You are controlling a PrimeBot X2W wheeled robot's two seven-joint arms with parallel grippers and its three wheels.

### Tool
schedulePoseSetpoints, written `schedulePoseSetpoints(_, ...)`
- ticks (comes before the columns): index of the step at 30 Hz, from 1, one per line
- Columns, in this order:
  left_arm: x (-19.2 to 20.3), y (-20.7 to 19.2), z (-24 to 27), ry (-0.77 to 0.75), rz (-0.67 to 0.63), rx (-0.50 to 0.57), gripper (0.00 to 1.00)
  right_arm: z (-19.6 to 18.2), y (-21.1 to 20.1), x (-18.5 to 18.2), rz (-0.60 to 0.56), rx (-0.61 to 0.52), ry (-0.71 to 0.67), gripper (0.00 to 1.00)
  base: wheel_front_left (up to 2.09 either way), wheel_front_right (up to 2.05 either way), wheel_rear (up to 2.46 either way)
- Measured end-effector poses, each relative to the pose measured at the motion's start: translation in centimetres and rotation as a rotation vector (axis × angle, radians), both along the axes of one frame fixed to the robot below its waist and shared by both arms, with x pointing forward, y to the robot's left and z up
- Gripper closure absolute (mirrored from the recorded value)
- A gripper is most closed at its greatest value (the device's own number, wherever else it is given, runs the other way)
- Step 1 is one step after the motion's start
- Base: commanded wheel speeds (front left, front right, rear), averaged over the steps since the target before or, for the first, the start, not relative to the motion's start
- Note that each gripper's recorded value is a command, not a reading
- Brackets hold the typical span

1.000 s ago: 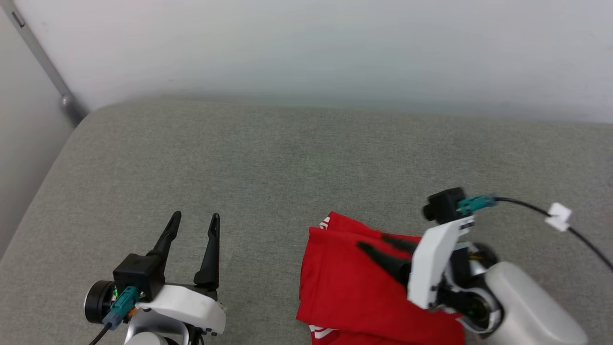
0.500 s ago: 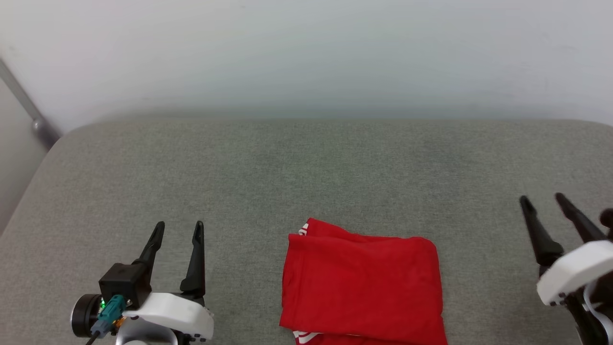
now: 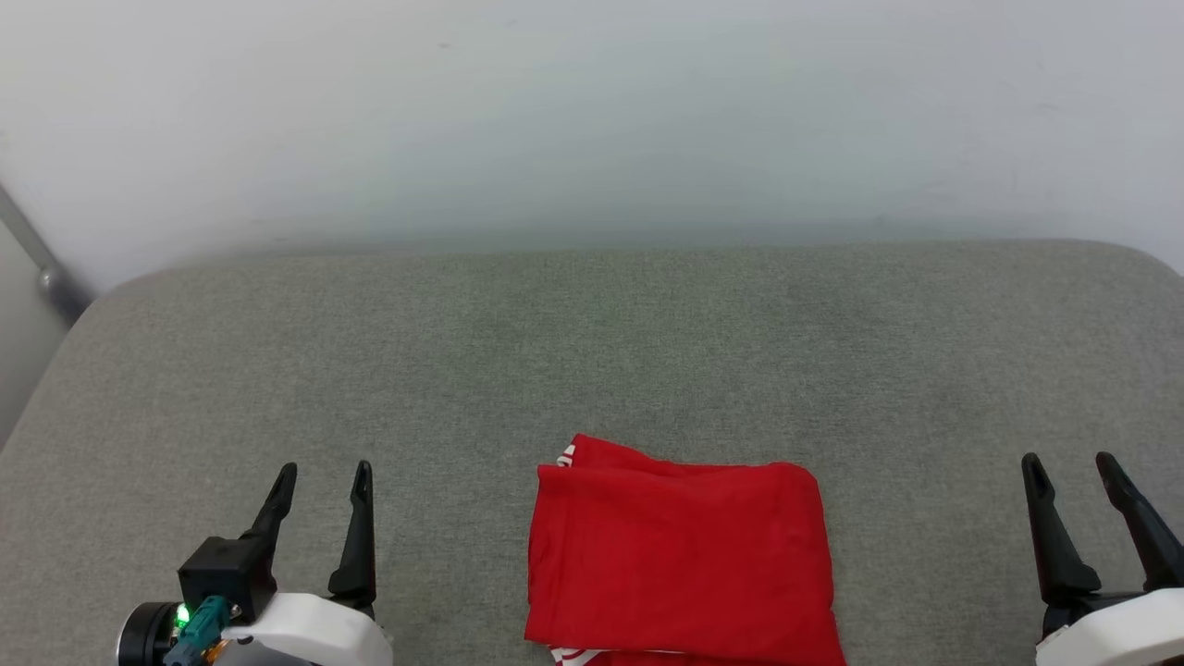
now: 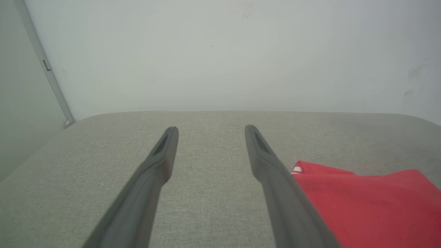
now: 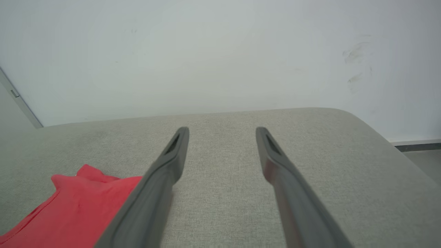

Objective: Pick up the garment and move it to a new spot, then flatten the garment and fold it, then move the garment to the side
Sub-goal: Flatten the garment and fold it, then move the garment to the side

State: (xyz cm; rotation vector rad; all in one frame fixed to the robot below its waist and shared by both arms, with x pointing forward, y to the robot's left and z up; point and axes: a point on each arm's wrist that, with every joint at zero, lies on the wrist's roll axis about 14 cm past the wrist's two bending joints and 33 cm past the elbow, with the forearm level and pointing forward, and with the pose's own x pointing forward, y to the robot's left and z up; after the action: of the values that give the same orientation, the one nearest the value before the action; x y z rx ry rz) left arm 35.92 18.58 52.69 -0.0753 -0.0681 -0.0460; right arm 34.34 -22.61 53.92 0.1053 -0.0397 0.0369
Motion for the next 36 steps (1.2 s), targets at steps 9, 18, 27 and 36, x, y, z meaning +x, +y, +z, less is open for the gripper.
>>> schedulePoseSetpoints(9,0.0,0.0,-0.8,0.024,0.002,0.0,0.0,0.6,0.5,-0.3,0.007,-0.014,-0.004,0.0,0.0,0.0,0.0)
schedulePoseSetpoints(18,-0.1,0.3,-1.2,0.037,0.02,-0.013,0.0,0.5,-1.1,0.2,-0.033,0.006,0.035,0.0,0.0,0.0,0.0)
schedulePoseSetpoints(27,-0.7,1.9,-1.5,0.038,0.082,-0.041,0.0,-5.8,-10.5,-0.9,-0.227,0.209,0.421,0.0,0.0,0.0,0.0)
schedulePoseSetpoints(36,-1.4,3.4,-1.4,0.025,0.143,-0.07,0.0,-14.7,-2.2,-2.0,-0.027,0.758,0.898,0.0,0.0,0.0,0.0)
